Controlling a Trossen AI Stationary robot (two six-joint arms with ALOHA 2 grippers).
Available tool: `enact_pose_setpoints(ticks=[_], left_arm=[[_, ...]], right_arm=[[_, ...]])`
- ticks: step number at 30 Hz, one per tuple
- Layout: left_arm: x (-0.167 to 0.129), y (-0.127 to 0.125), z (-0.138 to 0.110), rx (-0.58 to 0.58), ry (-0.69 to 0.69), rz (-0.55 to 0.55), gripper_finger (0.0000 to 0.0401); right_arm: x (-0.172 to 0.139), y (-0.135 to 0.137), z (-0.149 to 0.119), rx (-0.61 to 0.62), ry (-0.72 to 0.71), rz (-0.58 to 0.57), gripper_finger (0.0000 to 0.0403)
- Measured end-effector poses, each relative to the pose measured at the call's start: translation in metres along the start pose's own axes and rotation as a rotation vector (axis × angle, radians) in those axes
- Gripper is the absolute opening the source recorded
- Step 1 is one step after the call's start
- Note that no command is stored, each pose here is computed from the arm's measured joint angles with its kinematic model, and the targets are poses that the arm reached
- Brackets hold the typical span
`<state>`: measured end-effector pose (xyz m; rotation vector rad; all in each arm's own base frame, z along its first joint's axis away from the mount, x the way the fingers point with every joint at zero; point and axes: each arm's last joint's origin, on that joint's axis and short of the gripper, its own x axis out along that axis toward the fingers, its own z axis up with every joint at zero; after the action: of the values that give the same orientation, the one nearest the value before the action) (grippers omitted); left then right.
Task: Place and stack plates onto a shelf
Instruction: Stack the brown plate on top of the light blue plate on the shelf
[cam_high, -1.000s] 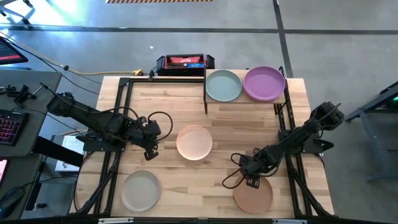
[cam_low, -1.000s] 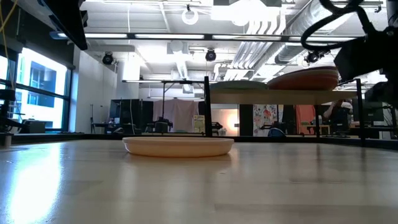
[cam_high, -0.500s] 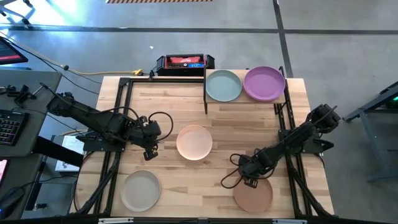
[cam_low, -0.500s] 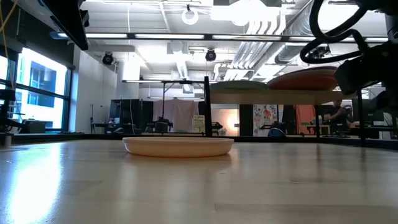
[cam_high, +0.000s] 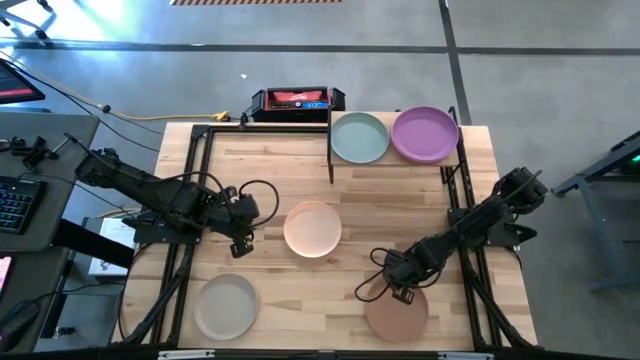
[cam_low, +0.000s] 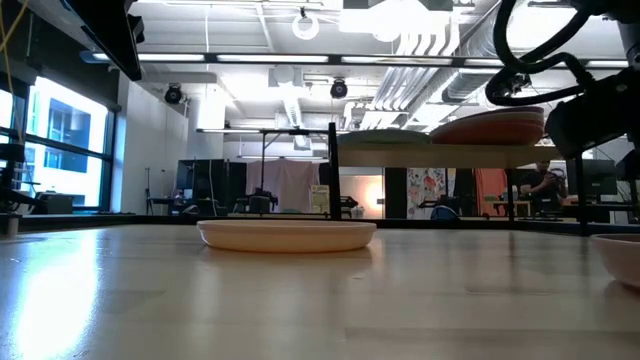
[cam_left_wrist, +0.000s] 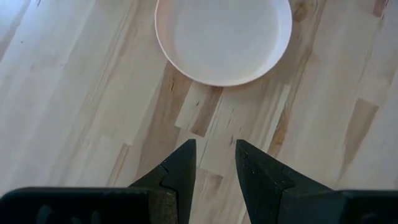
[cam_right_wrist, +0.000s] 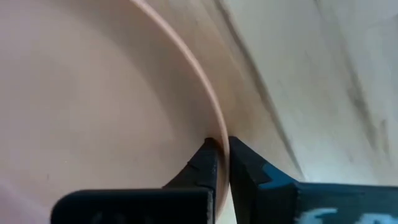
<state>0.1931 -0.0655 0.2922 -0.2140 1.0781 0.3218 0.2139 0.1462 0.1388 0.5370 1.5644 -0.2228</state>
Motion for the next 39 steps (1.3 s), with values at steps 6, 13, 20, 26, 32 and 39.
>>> enact_pose_setpoints(ticks=[6,13,20,26,32,39], left_arm=[[0.000,0.000,0.000,0.006,0.000,0.000,0.0102],[0.000,0.000,0.000,0.006,-0.001,-0.001,0.0102],[0.000,0.000,0.001,0.005,-0.012,0.012,0.0102],[0.000,0.001,0.001,0.022,-0.033,0.033,0.0102],[0.001,0.002,0.009,0.055,-0.103,0.049,0.0102],[0.004,0.010,0.022,0.081,-0.157,0.067,0.0102]], right_arm=[[-0.006,0.002,-0.001,0.034,0.016,0.061,0.0001],[-0.024,0.003,-0.004,0.132,-0.033,0.126,0.0000],[-0.045,0.001,-0.007,0.196,-0.094,0.197,0.0000],[-0.062,-0.004,-0.008,0.255,-0.172,0.244,0.0000],[-0.082,-0.017,0.004,0.332,-0.276,0.295,0.0000],[-0.103,-0.040,0.021,0.432,-0.401,0.329,0.0000]])
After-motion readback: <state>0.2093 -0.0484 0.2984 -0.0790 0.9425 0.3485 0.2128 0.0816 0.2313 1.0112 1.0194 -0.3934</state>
